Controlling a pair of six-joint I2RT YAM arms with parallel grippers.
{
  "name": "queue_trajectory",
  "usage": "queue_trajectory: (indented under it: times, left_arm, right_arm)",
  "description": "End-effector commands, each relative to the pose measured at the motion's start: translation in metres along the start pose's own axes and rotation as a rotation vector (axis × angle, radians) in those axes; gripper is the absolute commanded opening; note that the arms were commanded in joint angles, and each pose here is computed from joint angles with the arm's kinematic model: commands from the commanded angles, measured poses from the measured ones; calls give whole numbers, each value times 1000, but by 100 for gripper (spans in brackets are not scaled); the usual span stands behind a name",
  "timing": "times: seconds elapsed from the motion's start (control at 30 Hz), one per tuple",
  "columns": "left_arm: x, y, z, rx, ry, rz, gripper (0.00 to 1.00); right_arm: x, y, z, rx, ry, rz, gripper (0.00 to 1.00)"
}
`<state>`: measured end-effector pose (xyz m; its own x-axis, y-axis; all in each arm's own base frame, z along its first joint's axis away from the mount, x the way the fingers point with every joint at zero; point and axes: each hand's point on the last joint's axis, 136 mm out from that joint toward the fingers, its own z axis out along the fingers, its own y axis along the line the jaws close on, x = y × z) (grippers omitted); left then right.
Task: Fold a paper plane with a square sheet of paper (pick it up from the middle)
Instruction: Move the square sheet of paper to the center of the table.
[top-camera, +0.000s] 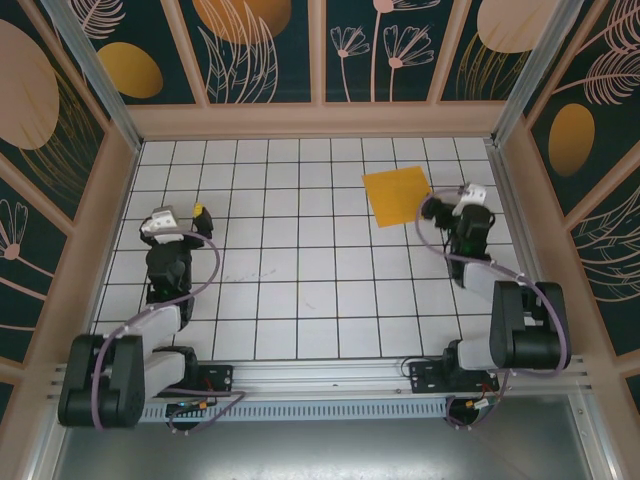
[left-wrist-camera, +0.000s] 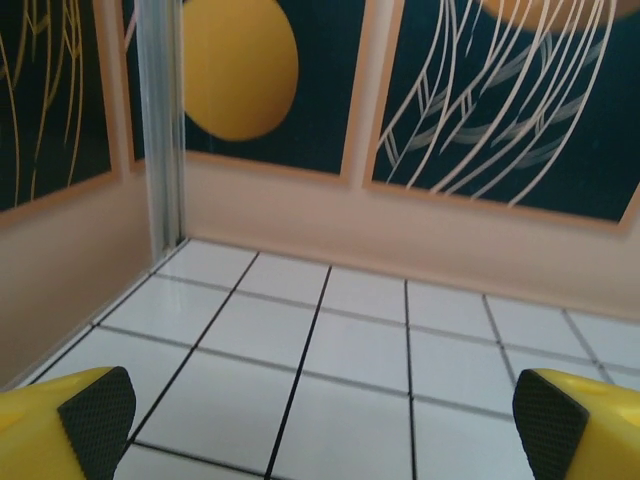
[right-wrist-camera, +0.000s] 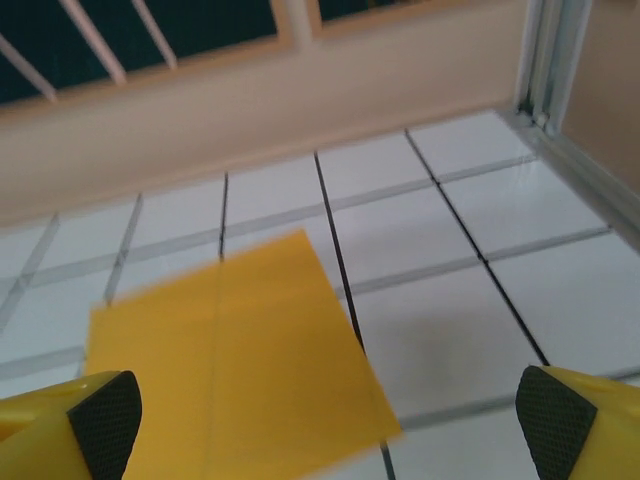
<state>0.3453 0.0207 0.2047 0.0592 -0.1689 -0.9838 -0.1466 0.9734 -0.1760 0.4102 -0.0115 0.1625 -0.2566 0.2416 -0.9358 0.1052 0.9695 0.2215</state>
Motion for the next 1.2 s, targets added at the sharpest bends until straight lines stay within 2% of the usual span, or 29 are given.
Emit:
queue_trajectory:
  times: [0.0, 0.07, 0.1, 0.13, 0.2, 0.27, 0.33, 0.4, 0.47, 0.63, 0.77, 0.93, 1.1, 1.17]
  left_arm:
    - [-14, 5, 4, -60, 62, -218, 99]
    - [-4, 19, 4, -187, 159, -397, 99]
    - [4, 22, 3, -233, 208, -464, 99]
    - [12, 17, 2, -224, 271, -484, 99]
    - [27, -10, 2, -89, 381, -498, 99]
    - [39, -30, -2, 16, 437, -594, 99]
    - [43, -52, -10, 152, 445, -686, 99]
    - [48, -65, -18, 232, 456, -757, 99]
    - [55, -76, -23, 269, 500, -746, 99]
    - [66, -107, -31, 340, 578, -663, 99]
    - [75, -130, -36, 397, 625, -638, 99]
    - [79, -135, -39, 397, 640, -604, 99]
    - [77, -131, -44, 386, 628, -601, 99]
    - [76, -130, -45, 382, 622, -601, 99]
  right_arm:
    - [13, -13, -8, 147, 228, 310, 99]
    - [22, -1, -7, 115, 350, 341, 99]
    - [28, 16, -6, 25, 400, 337, 94]
    - [34, 37, -8, -92, 453, 348, 88]
    - [40, 65, -15, -204, 494, 362, 86]
    - [49, 79, -19, -214, 521, 344, 88]
    - [66, 93, -19, -241, 588, 333, 85]
    - [86, 98, -17, -208, 648, 313, 83]
    - [99, 115, -15, -251, 690, 282, 82]
    - [110, 114, 24, -158, 722, 252, 81]
    - [114, 122, 59, -145, 755, 242, 79]
    - [140, 125, 86, -122, 826, 257, 77]
    - [171, 121, 75, -76, 888, 313, 76]
    - [186, 113, 60, 5, 919, 362, 76]
